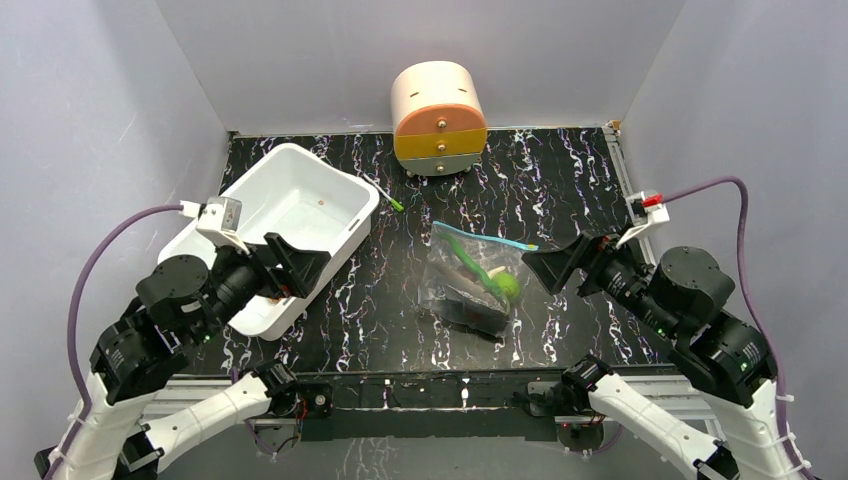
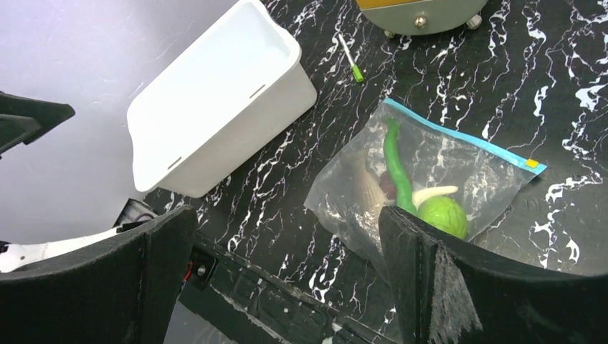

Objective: Place the food in the zip-top bag and seal the zipper
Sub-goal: Reset both arms

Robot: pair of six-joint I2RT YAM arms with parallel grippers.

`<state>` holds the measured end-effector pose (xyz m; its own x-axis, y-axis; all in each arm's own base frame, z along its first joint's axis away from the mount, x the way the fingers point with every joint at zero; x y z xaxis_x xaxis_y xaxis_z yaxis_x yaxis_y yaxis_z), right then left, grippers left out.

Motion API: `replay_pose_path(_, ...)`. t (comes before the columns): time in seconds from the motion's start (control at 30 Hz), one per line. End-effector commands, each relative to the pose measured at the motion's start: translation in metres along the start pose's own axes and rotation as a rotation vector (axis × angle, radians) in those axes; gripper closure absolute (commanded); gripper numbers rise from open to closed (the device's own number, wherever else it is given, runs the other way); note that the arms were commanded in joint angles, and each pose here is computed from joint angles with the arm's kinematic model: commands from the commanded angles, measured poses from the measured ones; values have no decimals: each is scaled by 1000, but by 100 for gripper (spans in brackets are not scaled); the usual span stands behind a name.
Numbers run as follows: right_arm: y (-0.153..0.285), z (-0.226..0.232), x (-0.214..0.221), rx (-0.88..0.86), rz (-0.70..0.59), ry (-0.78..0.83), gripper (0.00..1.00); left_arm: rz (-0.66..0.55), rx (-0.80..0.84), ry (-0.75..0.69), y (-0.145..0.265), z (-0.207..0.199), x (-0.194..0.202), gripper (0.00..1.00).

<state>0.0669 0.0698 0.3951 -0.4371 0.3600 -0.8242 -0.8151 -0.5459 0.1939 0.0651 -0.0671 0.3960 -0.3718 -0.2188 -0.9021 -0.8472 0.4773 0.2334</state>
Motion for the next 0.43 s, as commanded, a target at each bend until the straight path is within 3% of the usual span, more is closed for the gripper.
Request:
replay_pose_path(0.0,6,1,2,-50,-37,-27,2,10,-33,3,-6,4,8,2)
replay_pose_path(0.4,11,-3,8,-41,-19,-11,2,44,-61,-24,-14,7,18,2)
Point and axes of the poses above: each gripper's point midway between its finger pads, its own y axis back along the fingers, its own z axis along the line the jaws close on, x = y × z, the point moved 10 cm from there along y, back along the fingers, and after that the axes turned 4 degrees about -y, right-handed, at the moved point
